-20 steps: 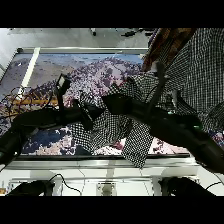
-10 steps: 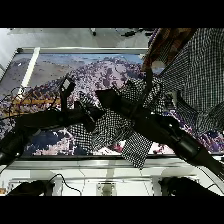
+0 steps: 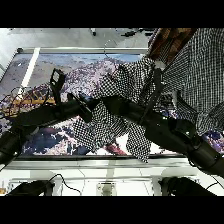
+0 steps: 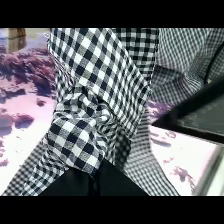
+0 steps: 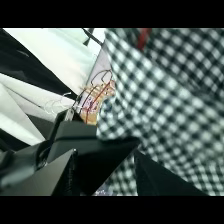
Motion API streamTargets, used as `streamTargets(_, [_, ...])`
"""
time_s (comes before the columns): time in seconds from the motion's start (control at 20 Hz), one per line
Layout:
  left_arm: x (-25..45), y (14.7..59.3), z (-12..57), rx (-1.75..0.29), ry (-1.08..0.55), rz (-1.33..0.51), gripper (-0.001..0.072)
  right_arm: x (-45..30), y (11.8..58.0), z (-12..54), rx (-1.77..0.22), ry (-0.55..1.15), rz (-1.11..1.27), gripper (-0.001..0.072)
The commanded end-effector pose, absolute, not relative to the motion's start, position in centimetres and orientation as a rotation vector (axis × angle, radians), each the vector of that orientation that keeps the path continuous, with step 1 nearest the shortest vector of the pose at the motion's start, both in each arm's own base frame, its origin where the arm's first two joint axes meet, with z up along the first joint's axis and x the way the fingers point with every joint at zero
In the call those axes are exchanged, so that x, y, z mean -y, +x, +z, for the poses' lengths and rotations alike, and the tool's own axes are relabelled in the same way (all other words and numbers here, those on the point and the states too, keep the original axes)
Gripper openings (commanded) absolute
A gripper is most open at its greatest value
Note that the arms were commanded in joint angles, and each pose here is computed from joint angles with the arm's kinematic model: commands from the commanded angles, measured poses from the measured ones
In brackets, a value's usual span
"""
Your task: Fold the clothes and pants, and hang the long-sleeved shirts on hangers.
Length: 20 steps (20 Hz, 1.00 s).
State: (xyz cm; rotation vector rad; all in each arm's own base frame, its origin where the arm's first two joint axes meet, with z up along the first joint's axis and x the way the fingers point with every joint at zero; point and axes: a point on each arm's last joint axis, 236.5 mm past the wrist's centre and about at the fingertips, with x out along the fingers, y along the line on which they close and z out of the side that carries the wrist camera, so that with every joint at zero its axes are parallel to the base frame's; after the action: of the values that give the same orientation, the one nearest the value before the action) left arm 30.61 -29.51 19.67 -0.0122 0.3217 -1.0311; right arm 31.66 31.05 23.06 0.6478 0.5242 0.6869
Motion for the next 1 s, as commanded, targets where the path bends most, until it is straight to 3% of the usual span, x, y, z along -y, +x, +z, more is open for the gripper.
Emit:
streamTargets(0.0, [30.4,28.7,19.3,-0.358,-0.024,-1.109,0.0026,-31.7,33.3,22.3,-0.524,0.734,0.655,0.0497])
streamTargets(0.15, [31.5,27.2,19.2,-0.37,-0.014,-1.162,0.0026,-33.5,34.5,23.4,-0.423,0.79,0.687,0.0485])
streamTargets(0.35, [32.0,26.6,19.2,-0.37,-0.011,-1.182,0.0026,-34.1,34.6,19.5,-0.56,0.788,0.64,0.0455])
streamTargets(0.4, [32.0,26.6,19.2,-0.37,-0.011,-1.182,0.0026,-34.1,34.8,19.7,-0.546,0.786,0.642,0.034])
streamTargets(0.45, [32.0,26.6,19.2,-0.371,-0.011,-1.182,0.0026,-34.1,35.1,20.5,-0.511,0.803,0.65,0.0089])
streamTargets(0.5, [32.0,26.6,19.2,-0.371,-0.01,-1.181,0.0026,-33.9,35.1,21.6,-0.484,0.82,0.658,0.0038])
streamTargets(0.65, [32.0,26.6,19.2,-0.37,-0.009,-1.181,0.0037,-32.9,34.4,24.9,-0.422,0.8,0.688,0.0036])
streamTargets(0.7, [31.9,26.5,19.4,-0.364,-0.008,-1.182,0.0095,-32.1,34.0,26.0,-0.414,0.796,0.69,0.0036])
streamTargets(0.8, [31.7,25.8,21.0,-0.328,-0.032,-1.187,0.0456,-29.4,33.3,28.7,-0.394,0.805,0.674,0.0035])
streamTargets(0.85, [31.5,25.4,22.1,-0.301,-0.041,-1.189,0.056,-27.5,33.0,30.3,-0.374,0.808,0.657,0.0035])
streamTargets(0.95, [30.7,24.1,24.6,-0.23,-0.037,-1.192,0.0575,-23.3,32.3,34.1,-0.3,0.822,0.617,0.0035])
